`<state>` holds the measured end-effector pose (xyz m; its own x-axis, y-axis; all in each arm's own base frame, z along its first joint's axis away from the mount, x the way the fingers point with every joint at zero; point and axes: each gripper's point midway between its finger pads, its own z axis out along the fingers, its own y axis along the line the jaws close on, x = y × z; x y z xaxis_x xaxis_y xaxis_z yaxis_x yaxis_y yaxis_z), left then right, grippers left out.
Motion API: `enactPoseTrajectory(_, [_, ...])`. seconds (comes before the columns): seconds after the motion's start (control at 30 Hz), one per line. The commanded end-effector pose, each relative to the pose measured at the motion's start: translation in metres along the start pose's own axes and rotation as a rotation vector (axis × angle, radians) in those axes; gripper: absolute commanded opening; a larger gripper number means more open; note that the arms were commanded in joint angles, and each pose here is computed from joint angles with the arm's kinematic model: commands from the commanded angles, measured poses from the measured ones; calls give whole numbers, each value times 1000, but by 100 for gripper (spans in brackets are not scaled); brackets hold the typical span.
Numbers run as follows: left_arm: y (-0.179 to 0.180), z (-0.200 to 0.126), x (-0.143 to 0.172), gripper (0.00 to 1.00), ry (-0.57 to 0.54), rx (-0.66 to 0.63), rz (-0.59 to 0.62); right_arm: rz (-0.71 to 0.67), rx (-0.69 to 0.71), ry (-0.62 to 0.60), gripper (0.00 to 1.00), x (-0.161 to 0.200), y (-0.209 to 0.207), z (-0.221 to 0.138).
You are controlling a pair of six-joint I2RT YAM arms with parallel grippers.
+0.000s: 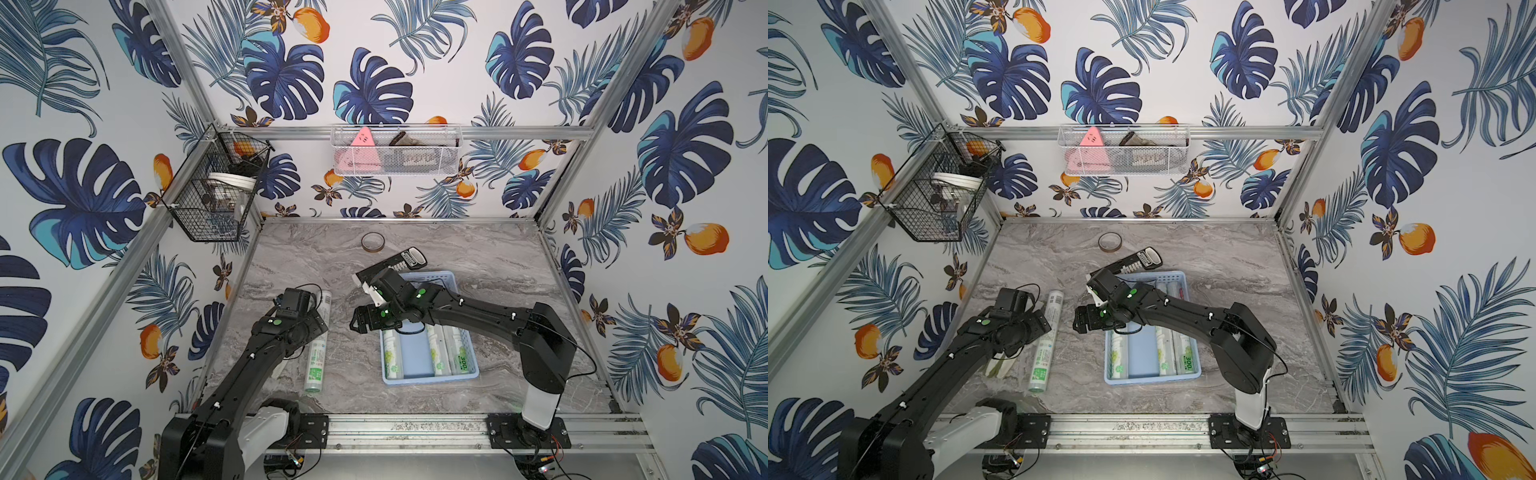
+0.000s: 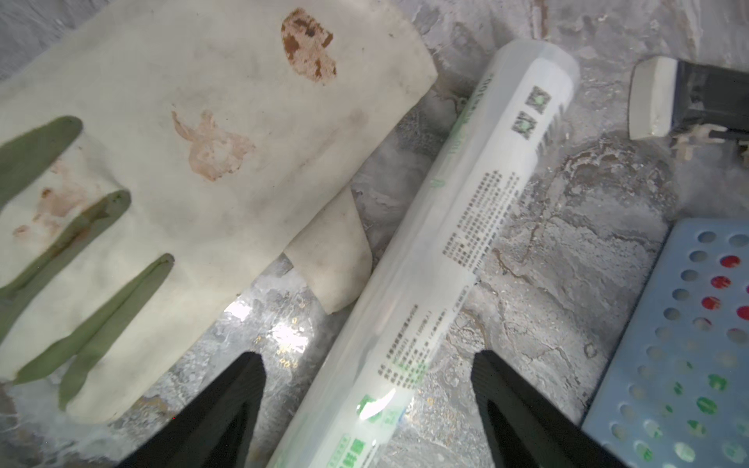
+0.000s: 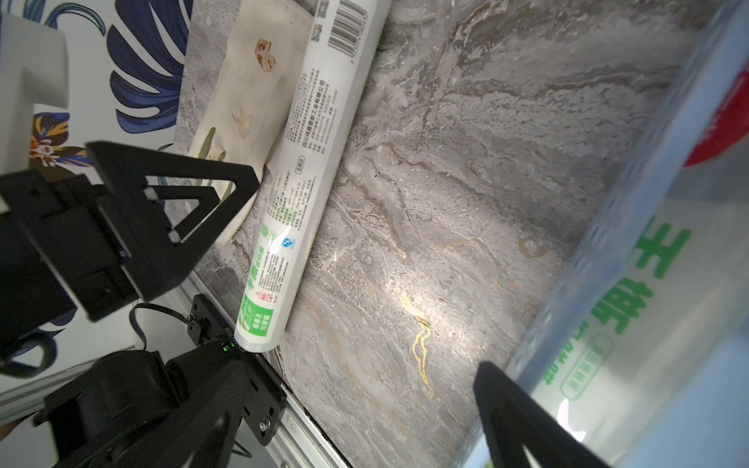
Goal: Put the plastic wrap into the basket
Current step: Pick up the plastic wrap from the center of the board.
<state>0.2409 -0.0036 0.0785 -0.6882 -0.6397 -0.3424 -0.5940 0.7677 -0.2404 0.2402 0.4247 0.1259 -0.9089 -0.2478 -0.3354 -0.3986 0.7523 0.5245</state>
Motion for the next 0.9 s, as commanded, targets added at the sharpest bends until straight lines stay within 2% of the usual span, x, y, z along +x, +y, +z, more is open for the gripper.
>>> enactPoseTrajectory(0.0, [-22,5,5,88,77,140,12,-6,40,30,93,5,-6,2])
enactPoseTrajectory(0.2, [-23,11,7,87,102,136,15,-2,49,19,94,6,-10,2])
enactPoseTrajectory(0.33, [-13,16,8,87,106,75,17,-2,55,28,95,7,-11,4])
enactPoseTrajectory(0.53, [-25,24,8,85,123,132,28,-2,51,35,95,8,-11,6])
enactPoseTrajectory(0.87, [-21,42,16,79,171,90,38,8,52,47,96,11,-13,9])
